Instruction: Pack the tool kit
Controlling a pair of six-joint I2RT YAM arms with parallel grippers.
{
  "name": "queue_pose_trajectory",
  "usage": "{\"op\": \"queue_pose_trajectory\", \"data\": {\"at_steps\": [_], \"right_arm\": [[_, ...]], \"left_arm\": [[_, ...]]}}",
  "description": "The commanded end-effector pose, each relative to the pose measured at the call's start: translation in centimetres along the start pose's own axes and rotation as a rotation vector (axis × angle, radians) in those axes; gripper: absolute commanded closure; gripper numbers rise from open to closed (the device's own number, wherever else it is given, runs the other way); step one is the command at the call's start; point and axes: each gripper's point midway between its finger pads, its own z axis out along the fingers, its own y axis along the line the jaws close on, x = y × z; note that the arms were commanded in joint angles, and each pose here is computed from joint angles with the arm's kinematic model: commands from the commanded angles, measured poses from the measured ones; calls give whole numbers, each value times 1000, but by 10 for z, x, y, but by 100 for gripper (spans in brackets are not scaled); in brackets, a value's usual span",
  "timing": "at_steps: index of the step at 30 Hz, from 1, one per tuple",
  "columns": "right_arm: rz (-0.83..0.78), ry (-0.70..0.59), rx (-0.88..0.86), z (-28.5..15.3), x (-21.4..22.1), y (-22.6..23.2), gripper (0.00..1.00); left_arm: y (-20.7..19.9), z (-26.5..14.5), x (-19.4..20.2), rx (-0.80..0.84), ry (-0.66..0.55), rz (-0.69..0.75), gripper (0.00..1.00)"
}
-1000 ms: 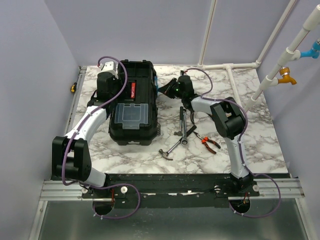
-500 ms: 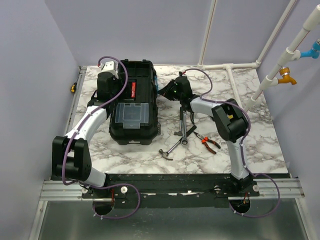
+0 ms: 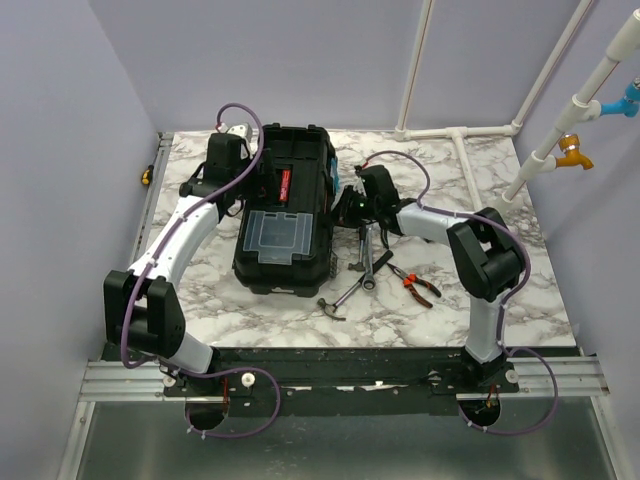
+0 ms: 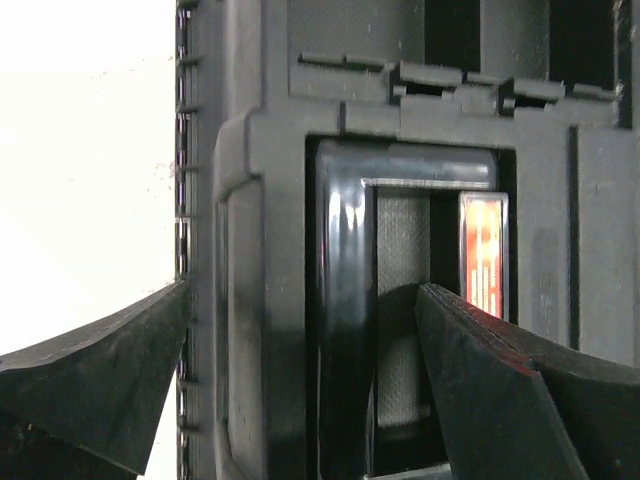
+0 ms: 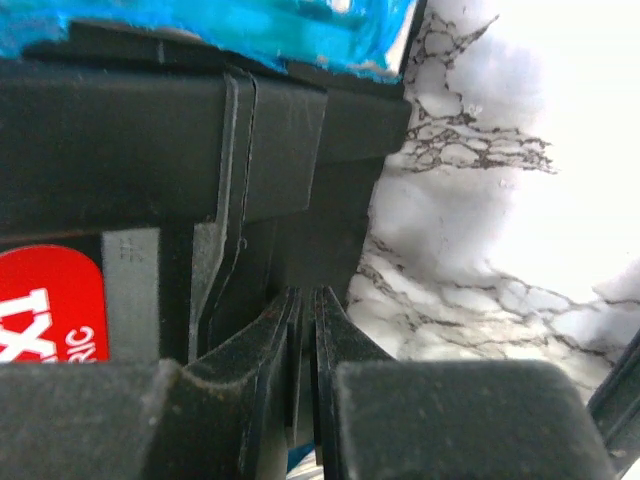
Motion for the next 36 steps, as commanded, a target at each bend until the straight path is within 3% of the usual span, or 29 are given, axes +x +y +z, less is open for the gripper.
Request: {"op": "queue_pose_trajectory", "data": {"at_steps": [1, 5, 13, 18, 22, 32, 36], "right_arm": [[-168, 148, -151, -10, 21, 44, 84], [-217, 258, -115, -7, 40, 25, 85], [-192, 284, -82, -4, 61, 1, 87], [-179, 322, -122, -9, 76, -1, 88], [-147, 384, -235, -27, 99, 10, 89], [-183, 413, -313, -65, 113, 24, 90], [-204, 391, -294, -65, 107, 23, 90]], "left_arm": [[-38, -34, 34, 101, 172, 32, 1], [-45, -63, 21, 73, 130, 115, 1], [-55, -121, 11, 0, 26, 209, 2], [-92, -137, 44, 158, 30, 285, 1], [-119, -143, 79, 295, 65, 399, 7], [-150, -161, 108, 446, 19, 552, 16], [-147, -158, 117, 369, 80, 665, 16]]}}
